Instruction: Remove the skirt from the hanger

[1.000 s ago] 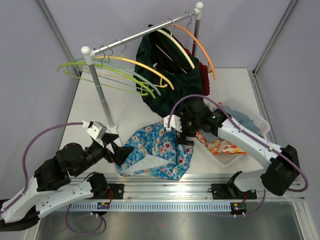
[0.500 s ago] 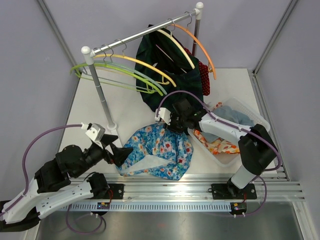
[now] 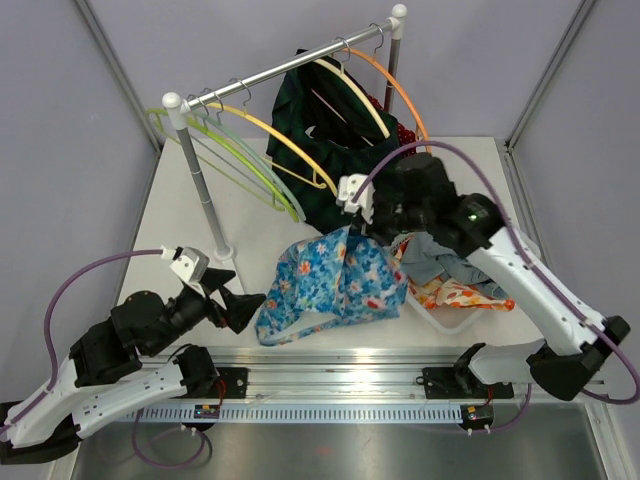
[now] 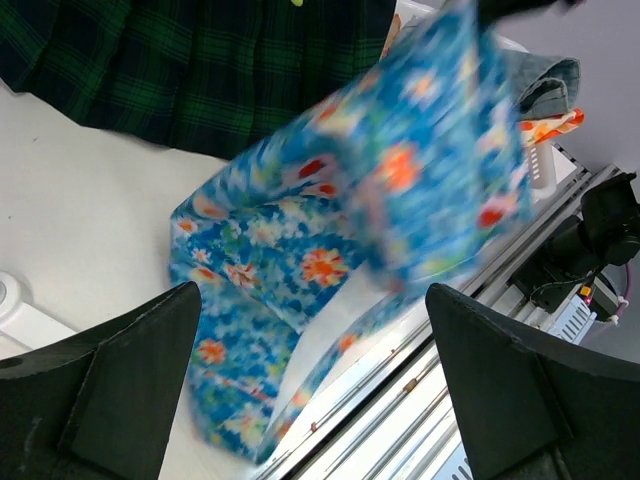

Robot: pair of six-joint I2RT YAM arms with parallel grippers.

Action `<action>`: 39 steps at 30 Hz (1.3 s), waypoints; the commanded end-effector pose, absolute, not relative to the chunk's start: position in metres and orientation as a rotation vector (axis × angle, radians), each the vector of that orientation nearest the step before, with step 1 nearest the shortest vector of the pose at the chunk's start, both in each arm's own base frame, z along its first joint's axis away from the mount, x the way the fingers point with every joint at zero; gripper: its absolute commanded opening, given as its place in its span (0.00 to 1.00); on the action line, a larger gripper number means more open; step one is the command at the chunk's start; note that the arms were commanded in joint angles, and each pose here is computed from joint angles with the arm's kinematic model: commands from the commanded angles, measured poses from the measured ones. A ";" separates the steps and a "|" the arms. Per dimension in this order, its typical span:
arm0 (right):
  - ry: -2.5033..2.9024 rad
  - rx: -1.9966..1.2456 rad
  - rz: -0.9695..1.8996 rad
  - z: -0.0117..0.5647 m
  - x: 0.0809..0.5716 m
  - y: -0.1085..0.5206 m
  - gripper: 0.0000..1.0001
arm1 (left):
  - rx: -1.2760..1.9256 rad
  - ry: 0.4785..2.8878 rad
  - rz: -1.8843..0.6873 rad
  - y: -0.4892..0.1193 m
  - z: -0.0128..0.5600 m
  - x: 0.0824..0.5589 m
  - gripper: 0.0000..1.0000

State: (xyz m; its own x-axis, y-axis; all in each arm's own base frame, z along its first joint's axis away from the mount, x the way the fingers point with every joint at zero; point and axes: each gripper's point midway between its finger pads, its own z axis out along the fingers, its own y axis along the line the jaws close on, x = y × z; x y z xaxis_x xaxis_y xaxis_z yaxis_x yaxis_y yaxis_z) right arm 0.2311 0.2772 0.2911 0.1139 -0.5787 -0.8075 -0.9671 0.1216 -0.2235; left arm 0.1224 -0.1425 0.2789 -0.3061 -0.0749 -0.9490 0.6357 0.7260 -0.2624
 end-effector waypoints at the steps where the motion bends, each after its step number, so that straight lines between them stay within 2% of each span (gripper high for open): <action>1: 1.555 -1.354 0.490 0.364 0.236 0.248 0.00 | 0.387 1.678 -0.792 -0.140 0.308 0.124 0.99; 3: 1.561 -1.149 0.373 0.411 0.258 0.217 0.00 | 0.382 1.670 -0.796 -0.139 0.311 0.124 0.99; 8: 1.466 -0.887 0.147 0.506 0.262 0.153 0.00 | 0.379 1.646 -0.798 -0.135 0.322 0.123 0.99; 13: 1.449 -0.709 -0.172 0.544 0.266 0.086 0.00 | 0.382 1.633 -0.795 -0.134 0.327 0.123 0.99; 18: 1.397 -0.633 -0.327 0.572 0.239 0.044 0.00 | 0.385 1.623 -0.793 -0.132 0.332 0.122 0.99; 21: 1.429 -0.587 -0.432 0.566 0.238 0.021 0.00 | 0.388 1.618 -0.798 -0.132 0.334 0.121 0.99; 27: 1.531 -0.614 -0.527 0.520 0.247 0.008 0.00 | 0.396 1.618 -0.798 -0.130 0.336 0.120 0.99; 33: 1.564 -0.616 -0.518 0.498 0.242 0.005 0.00 | 0.397 1.614 -0.805 -0.130 0.337 0.118 0.99; 39: 1.717 -0.706 -0.455 0.400 0.285 0.027 0.00 | 0.405 1.608 -0.816 -0.133 0.341 0.118 0.99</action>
State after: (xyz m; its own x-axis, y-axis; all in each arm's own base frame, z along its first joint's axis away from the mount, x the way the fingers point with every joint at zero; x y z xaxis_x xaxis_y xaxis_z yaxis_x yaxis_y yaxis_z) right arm 0.2649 0.0186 0.4171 -0.1553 -0.6927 -0.7044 -0.2194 0.7194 -0.6591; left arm 0.1187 -0.1324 0.3162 -0.2532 -0.1376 -0.9576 0.6480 0.7109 -0.2735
